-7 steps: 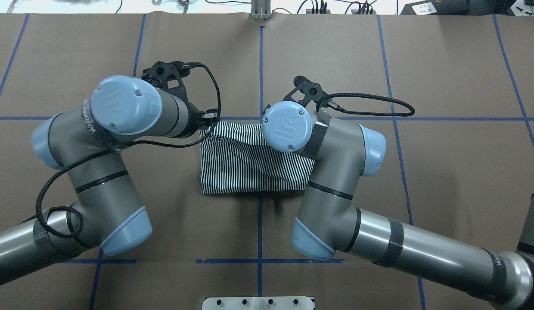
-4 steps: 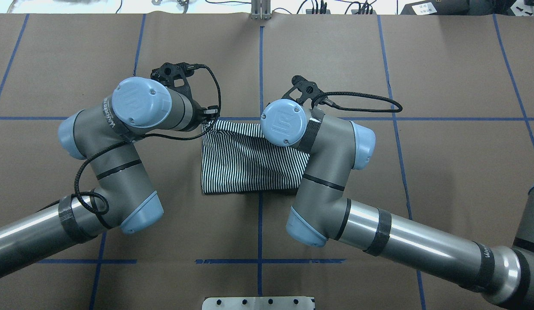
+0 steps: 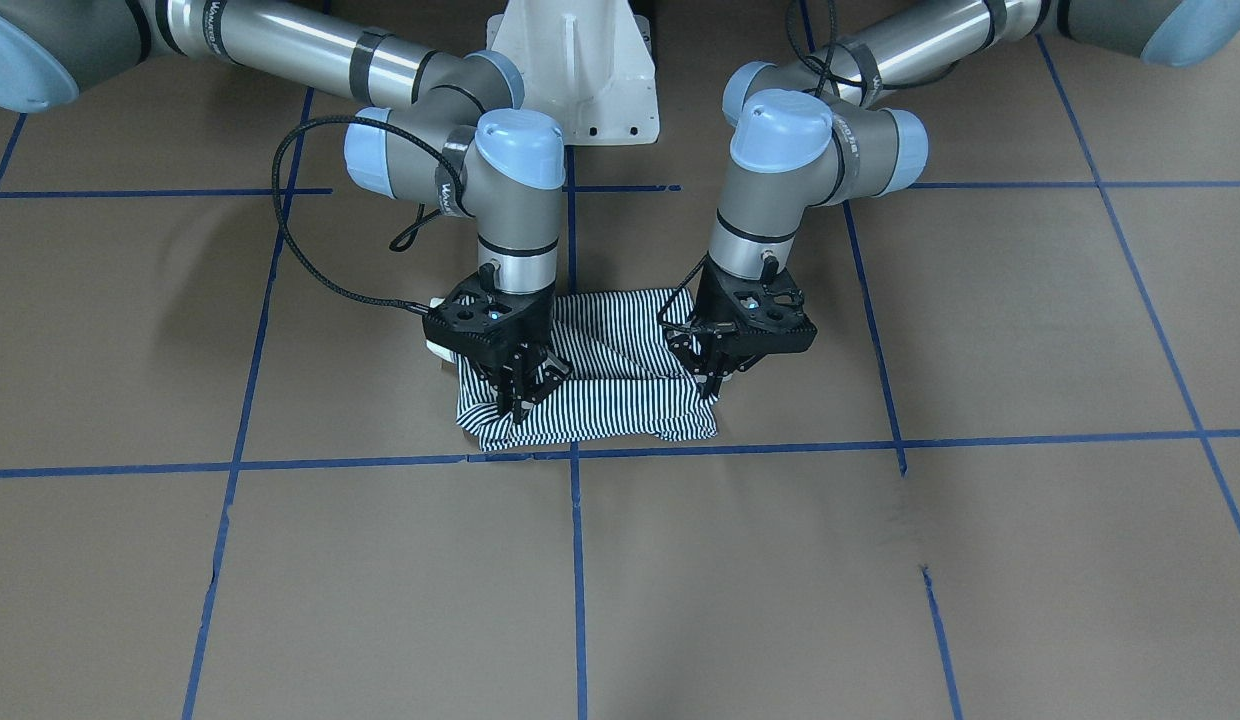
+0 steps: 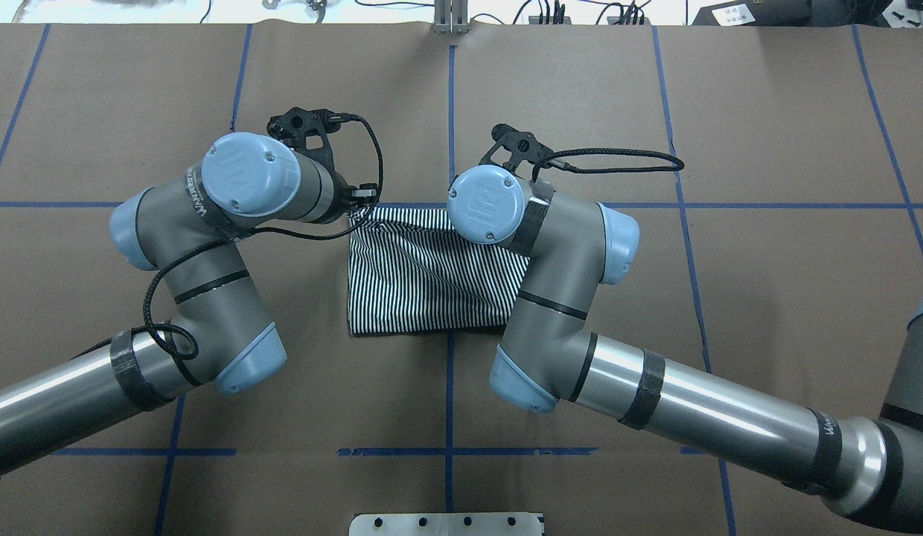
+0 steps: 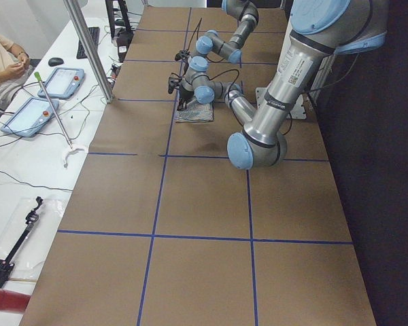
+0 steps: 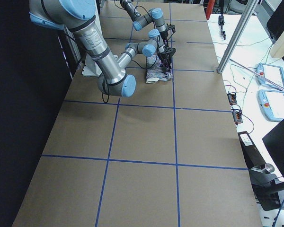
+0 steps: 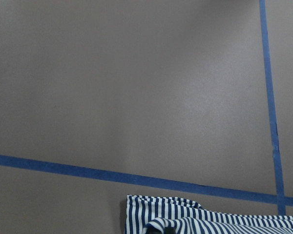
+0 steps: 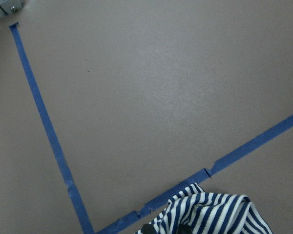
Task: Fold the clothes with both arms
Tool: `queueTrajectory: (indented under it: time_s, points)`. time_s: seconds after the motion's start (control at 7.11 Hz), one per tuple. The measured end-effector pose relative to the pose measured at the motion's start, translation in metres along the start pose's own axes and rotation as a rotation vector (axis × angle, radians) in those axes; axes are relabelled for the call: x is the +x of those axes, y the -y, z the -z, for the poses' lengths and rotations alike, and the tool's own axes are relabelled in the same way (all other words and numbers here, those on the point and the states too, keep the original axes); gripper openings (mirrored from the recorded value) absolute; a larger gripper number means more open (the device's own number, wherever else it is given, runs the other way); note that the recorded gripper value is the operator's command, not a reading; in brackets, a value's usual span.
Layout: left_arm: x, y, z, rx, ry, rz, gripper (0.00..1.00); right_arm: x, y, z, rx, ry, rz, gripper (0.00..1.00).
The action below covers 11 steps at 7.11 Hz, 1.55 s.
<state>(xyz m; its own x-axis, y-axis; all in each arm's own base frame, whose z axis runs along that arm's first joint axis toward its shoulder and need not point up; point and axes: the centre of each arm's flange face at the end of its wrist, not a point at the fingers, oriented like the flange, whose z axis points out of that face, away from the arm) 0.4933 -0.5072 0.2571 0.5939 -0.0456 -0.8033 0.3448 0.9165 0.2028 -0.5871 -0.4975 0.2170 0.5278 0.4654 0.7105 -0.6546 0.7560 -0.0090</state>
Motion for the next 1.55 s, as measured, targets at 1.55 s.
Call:
queueTrajectory:
  time_s: [1.55]
  points:
    - [-0.050, 0.049, 0.032, -0.038, -0.030, -0.153, 1.00, -0.001, -0.030, -0.035, -0.028, -0.096, 0.327, 1.00]
